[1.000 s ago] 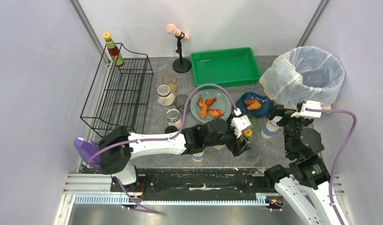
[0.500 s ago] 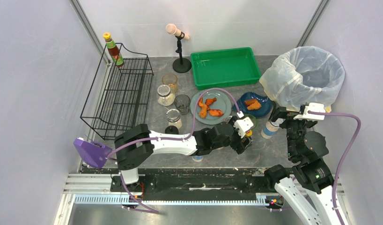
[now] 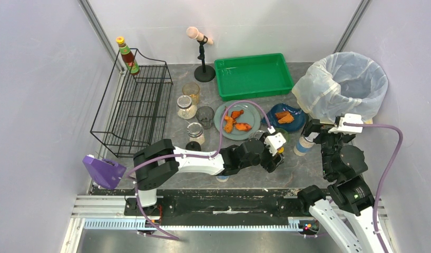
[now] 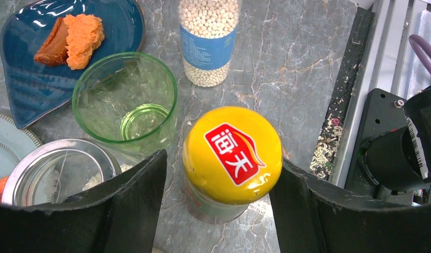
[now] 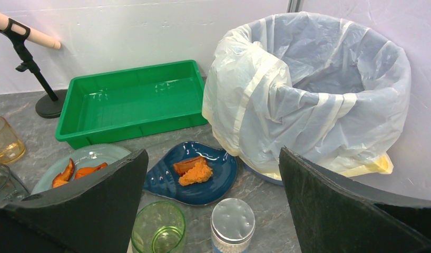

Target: Clear the kitchen counter

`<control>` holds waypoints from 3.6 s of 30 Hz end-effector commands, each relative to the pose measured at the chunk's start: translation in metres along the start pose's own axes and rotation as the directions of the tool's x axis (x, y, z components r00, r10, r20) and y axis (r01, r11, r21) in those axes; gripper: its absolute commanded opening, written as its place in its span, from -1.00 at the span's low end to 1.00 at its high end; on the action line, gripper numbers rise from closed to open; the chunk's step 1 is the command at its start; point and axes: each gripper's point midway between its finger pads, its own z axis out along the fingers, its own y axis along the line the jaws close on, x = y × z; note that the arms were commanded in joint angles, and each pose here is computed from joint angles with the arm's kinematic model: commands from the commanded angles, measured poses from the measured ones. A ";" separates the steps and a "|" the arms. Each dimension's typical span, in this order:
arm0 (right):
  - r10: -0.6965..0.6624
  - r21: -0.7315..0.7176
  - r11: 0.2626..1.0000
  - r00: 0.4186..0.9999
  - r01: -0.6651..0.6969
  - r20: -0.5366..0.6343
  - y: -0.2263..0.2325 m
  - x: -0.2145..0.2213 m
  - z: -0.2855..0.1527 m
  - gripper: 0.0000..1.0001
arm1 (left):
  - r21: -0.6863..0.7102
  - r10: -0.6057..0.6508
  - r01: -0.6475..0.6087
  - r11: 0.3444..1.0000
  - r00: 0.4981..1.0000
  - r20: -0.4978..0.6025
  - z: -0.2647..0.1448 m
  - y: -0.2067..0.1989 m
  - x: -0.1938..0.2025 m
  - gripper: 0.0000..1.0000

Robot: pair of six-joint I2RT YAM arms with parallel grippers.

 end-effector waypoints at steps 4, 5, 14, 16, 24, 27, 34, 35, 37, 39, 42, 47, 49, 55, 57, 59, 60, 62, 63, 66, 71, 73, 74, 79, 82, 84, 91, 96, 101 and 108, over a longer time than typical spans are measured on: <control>-0.007 -0.018 1.000 1.000 0.007 0.007 0.005 -0.005 0.003 0.95 | 0.028 0.026 -0.029 0.999 0.995 0.093 0.006 -0.007 -0.026 0.36; -0.008 -0.019 1.000 1.000 0.008 0.005 0.005 -0.005 0.004 0.96 | 0.029 0.027 -0.030 0.999 0.995 0.098 0.005 -0.008 -0.028 0.32; -0.017 -0.013 1.000 1.000 0.016 -0.007 0.006 0.001 0.006 0.96 | 0.113 0.020 -0.038 0.993 0.987 0.159 -0.013 -0.029 -0.064 -0.58; -0.018 -0.013 1.000 1.000 0.018 -0.004 0.006 0.000 0.007 0.96 | 0.119 0.011 -0.032 0.992 0.985 0.173 -0.022 -0.030 -0.076 -0.77; -0.012 0.027 1.000 1.000 0.012 0.012 -0.002 -0.001 0.006 0.96 | 0.135 -0.012 -0.015 0.991 0.981 0.193 -0.064 -0.033 -0.136 -0.96; -0.011 0.046 0.999 1.000 0.010 0.019 -0.006 -0.003 0.005 0.95 | 0.113 -0.018 -0.004 0.994 0.981 0.192 -0.080 -0.029 -0.160 -0.96; -0.009 0.099 0.995 0.999 0.004 0.046 -0.017 -0.006 0.002 0.95 | 0.030 -0.016 0.010 1.000 0.979 0.203 -0.125 -0.003 -0.213 -0.96; -0.006 0.100 0.995 0.999 0.001 0.047 -0.017 -0.006 0.002 0.96 | 0.005 -0.014 0.013 1.000 0.981 0.195 -0.131 0.005 -0.220 -0.96; -0.002 0.100 0.995 0.999 -0.002 0.047 -0.017 -0.005 0.002 0.96 | -0.049 -0.005 0.015 0.999 0.983 0.185 -0.144 0.022 -0.232 -0.96; 0.003 0.098 0.995 0.999 -0.007 0.044 -0.016 -0.003 0.003 0.96 | -0.106 -0.003 0.023 0.994 0.984 0.177 -0.157 0.041 -0.243 -0.96; 0.008 0.090 0.996 0.999 -0.012 0.039 -0.014 0.000 0.004 0.96 | -0.191 -0.020 0.053 0.980 0.986 0.167 -0.179 0.075 -0.256 -0.96; 0.012 0.069 0.998 0.999 -0.015 0.034 -0.009 0.003 0.006 0.95 | -0.368 -0.057 0.114 0.923 0.985 0.161 -0.214 0.142 -0.263 -0.96; 0.008 0.056 0.998 1.000 -0.009 0.026 -0.006 0.006 0.007 0.96 | -0.441 -0.073 0.135 0.887 0.985 0.155 -0.231 0.170 -0.262 -0.96; 0.008 0.021 1.000 1.000 -0.008 0.014 0.003 0.011 0.010 0.96 | -0.642 -0.080 0.181 0.745 0.980 0.183 -0.290 0.241 -0.266 -0.96; 0.012 0.009 1.000 1.000 -0.012 0.014 0.005 0.013 0.011 0.96 | -0.704 -0.072 0.193 0.683 0.977 0.198 -0.313 0.265 -0.269 -0.96; 0.013 -0.009 1.000 1.000 -0.013 0.007 0.010 0.016 0.013 0.95 | -0.757 -0.067 0.209 0.619 0.975 0.214 -0.336 0.289 -0.271 -0.96; 0.015 -0.023 1.000 1.000 -0.015 0.006 0.013 0.017 0.014 0.95 | -0.781 -0.061 0.215 0.586 0.973 0.222 -0.347 0.299 -0.272 -0.96; 0.015 -0.041 0.999 1.000 -0.015 -0.001 0.018 0.019 0.016 0.95 | -0.825 -0.052 0.225 0.518 0.971 0.233 -0.368 0.320 -0.273 -0.96; 0.014 -0.054 0.998 1.000 -0.014 -0.002 0.020 0.019 0.017 0.95 | -0.843 -0.044 0.232 0.485 0.969 0.242 -0.380 0.330 -0.274 -0.96; 0.004 -0.085 0.996 1.000 -0.005 -0.009 0.028 0.020 0.020 0.96 | -0.882 -0.030 0.260 0.394 0.962 0.271 -0.408 0.358 -0.275 -0.96; -0.012 -0.121 0.993 1.000 0.010 -0.018 0.036 0.023 0.024 0.95 | -0.916 0.019 0.318 0.243 0.943 0.332 -0.453 0.403 -0.277 -0.96; -0.018 -0.138 0.990 0.999 0.014 -0.028 0.040 0.027 0.024 0.95 | -0.922 0.035 0.335 0.195 0.937 0.348 -0.467 0.419 -0.278 -0.96; -0.018 -0.143 0.990 0.999 0.013 -0.032 0.041 0.029 0.025 0.96 | -0.925 0.042 0.342 0.167 0.935 0.353 -0.475 0.429 -0.277 -0.96; -0.024 -0.149 0.989 0.999 0.018 -0.040 0.042 0.033 0.025 0.95 | -0.922 0.059 0.382 0.062 0.921 0.386 -0.507 0.470 -0.269 -0.96; -0.026 -0.143 0.990 0.999 0.020 -0.039 0.041 0.033 0.025 0.96 | -0.913 0.052 0.409 -0.001 0.911 0.408 -0.528 0.494 -0.255 -0.96; -0.027 -0.141 0.990 0.999 0.021 -0.038 0.041 0.032 0.025 0.96 | -0.906 0.048 0.421 -0.028 0.906 0.420 -0.536 0.505 -0.247 -0.96; -0.046 -0.125 0.991 0.997 0.039 -0.055 0.039 0.039 0.028 0.95 | -0.907 0.026 0.415 -0.072 0.910 0.414 -0.536 0.539 -0.219 -0.96; -0.057 -0.118 0.992 0.996 0.049 -0.067 0.039 0.043 0.031 0.96 | -0.904 0.028 0.419 -0.086 0.908 0.418 -0.529 0.555 -0.202 -0.96; -0.074 -0.113 0.991 0.994 0.065 -0.077 0.039 0.046 0.033 0.95 | -0.905 0.005 0.407 -0.123 0.912 0.409 -0.524 0.570 -0.176 -0.96; -0.079 -0.110 0.992 0.994 0.069 -0.082 0.039 0.048 0.035 0.96 | -0.900 -0.030 0.419 -0.125 0.905 0.425 -0.512 0.578 -0.146 -0.96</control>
